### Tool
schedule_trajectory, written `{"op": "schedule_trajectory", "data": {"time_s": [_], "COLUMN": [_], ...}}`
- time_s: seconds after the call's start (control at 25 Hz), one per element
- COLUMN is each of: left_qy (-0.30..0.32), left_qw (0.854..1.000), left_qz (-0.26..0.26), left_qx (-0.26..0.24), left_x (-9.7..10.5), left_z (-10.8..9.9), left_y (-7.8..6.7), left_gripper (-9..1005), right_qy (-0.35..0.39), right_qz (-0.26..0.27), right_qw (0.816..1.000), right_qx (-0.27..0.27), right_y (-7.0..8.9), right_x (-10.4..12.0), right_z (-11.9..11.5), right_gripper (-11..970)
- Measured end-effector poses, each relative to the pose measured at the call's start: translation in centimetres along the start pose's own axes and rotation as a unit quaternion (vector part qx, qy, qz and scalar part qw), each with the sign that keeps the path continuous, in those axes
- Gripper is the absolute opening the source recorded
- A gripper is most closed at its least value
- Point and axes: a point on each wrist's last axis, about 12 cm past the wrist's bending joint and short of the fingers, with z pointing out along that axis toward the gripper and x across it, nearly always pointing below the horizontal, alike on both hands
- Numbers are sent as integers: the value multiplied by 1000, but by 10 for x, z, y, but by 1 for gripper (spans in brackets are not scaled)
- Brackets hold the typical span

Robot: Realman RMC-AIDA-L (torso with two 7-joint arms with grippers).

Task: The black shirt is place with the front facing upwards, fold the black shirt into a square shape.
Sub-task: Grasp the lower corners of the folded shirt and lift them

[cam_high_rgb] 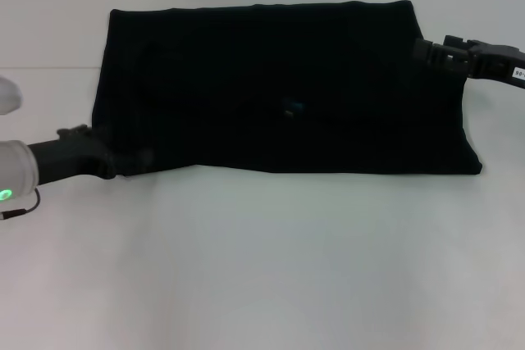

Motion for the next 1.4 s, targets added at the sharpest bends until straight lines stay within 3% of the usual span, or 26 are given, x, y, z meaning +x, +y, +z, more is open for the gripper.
{"op": "schedule_trajectory", "data": {"time_s": [0.44,1.4], "left_qy": [64,98], "left_qw": [998,995], "left_qz": [-5,6], "left_qx": [-16,0], "left_x": [-4,-14], "left_z": [23,30], "left_y": [-8,-14], "left_gripper": [948,940], "right_qy": [-1,-7], "right_qz": [4,6], "right_qw": [1000,1000], "right_qx": [11,13], "right_y": [-1,0], "right_x": [2,0], "right_z": [2,4], "right_gripper": [840,840]}}
